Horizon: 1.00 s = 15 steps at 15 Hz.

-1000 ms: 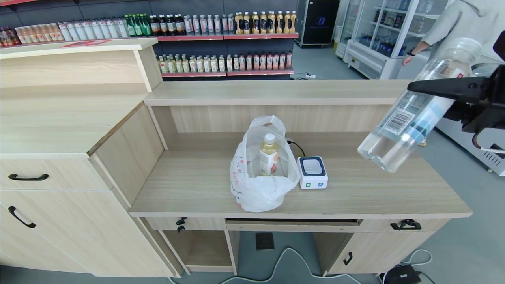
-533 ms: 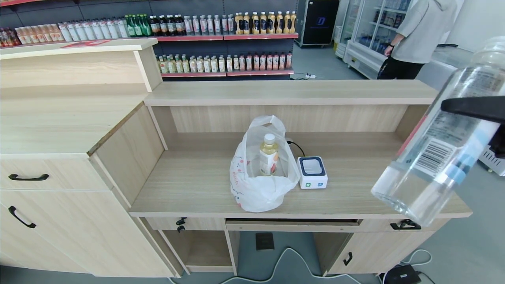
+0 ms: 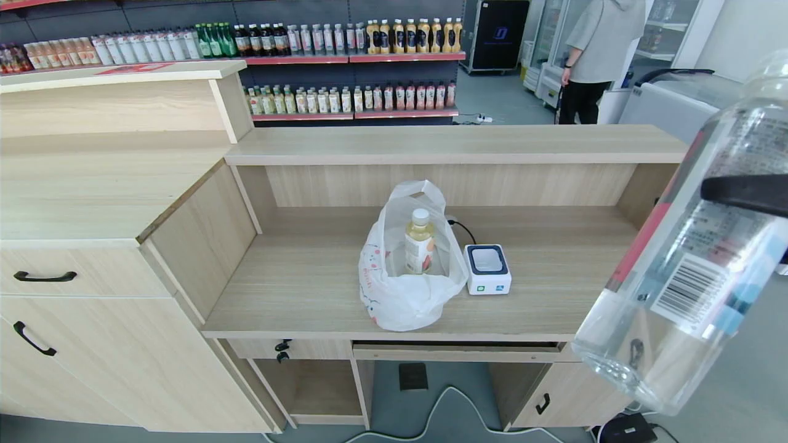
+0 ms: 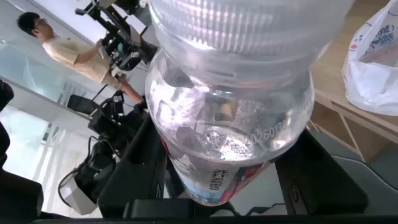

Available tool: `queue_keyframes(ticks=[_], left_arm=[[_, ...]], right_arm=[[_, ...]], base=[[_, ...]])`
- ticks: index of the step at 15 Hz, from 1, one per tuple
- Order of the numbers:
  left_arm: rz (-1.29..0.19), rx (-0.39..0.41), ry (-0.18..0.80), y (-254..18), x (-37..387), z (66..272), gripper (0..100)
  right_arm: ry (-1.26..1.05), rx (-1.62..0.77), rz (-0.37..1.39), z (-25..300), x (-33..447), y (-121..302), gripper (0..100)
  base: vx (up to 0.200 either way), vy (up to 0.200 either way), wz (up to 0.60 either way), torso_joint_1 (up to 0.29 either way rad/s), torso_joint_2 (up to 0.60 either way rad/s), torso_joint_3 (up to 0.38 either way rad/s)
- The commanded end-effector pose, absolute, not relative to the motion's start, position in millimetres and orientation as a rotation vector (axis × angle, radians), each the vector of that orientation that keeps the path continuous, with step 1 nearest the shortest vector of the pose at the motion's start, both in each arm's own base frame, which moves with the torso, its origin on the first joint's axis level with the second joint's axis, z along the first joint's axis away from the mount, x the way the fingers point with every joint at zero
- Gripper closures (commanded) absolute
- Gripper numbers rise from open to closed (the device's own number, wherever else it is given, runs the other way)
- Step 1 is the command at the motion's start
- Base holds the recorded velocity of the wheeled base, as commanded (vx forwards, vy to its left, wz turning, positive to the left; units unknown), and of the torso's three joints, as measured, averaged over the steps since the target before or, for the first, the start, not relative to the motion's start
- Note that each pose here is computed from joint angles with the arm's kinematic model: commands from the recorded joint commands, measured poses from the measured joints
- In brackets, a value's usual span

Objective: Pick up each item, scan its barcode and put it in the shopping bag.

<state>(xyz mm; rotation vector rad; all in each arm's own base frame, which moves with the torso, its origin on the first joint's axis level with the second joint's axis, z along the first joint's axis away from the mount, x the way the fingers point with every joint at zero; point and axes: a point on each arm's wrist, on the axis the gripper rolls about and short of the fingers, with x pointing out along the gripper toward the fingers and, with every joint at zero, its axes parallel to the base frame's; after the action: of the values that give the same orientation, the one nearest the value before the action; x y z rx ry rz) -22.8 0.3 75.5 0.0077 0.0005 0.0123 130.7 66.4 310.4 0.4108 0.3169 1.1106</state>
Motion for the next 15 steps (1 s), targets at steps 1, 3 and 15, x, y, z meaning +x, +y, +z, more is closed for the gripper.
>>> queue_keyframes(ticks=[1,3,15], left_arm=[[0.012,0.008,0.0,0,-23,75,0],[0.014,0.008,0.0,0,-23,75,0],[0.012,0.008,0.0,0,-23,75,0]], right_arm=[[0.33,0.405,1.149,309,128,72,100],[0.332,0.388,1.153,305,125,76,100],[0.304,0.366,1.16,301,108,70,100]], base=[[0.0,0.0,0.0,0.0,0.0,0.0],[0.0,0.0,0.0,0.0,0.0,0.0],[0.0,0.0,0.0,0.0,0.0,0.0]])
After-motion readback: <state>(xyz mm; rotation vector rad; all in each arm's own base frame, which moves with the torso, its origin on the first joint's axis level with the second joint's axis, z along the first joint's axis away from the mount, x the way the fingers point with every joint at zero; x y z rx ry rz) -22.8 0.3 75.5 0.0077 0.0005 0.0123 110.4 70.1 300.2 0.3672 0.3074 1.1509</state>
